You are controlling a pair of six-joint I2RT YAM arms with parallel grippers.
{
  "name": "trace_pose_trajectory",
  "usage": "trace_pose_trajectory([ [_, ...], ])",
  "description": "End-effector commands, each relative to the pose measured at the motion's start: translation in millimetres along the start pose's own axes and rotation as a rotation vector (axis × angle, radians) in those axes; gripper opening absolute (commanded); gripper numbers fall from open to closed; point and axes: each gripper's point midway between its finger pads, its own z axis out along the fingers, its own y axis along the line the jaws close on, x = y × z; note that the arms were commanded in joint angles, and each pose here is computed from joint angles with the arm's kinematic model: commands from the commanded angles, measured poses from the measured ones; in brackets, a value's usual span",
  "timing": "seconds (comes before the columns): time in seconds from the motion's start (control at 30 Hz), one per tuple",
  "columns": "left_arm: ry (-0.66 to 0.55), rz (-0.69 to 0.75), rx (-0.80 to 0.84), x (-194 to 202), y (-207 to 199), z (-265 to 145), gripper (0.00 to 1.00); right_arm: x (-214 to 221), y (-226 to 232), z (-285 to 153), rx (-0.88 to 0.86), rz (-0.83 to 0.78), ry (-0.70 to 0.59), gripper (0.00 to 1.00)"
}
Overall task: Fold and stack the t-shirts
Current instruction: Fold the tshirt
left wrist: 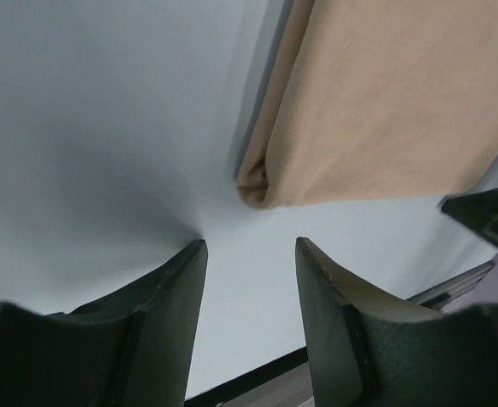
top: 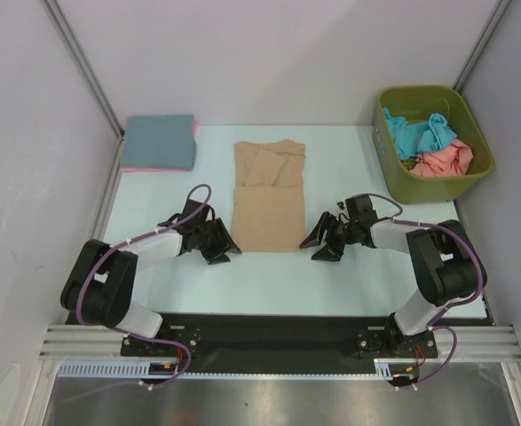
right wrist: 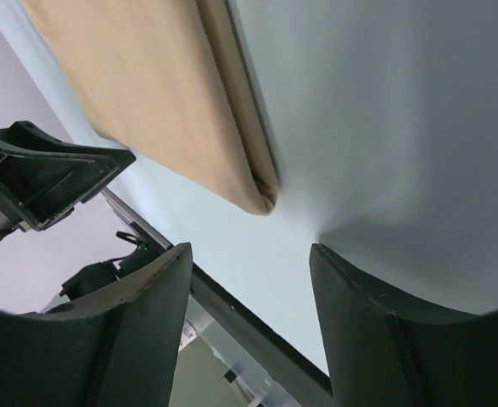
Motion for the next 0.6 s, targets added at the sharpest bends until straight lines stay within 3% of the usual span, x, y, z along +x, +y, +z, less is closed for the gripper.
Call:
trace_pose_trajectory([
  [0.0,-0.066,-0.101,-0.092,-15,19,13,0.53,-8,11,5,-0.019,-0.008,-0.045,0.63],
  [0.43,-0.03,-0.19,-0.217,-13,53,30,0.42,0,8,16,0.012,-0.01,-0.04,0.63],
  [0.57,-0.038,-0.186,-0.227,-18,54,30,0.34,-2,0,19,0.048,0.052,-0.059,0.64],
])
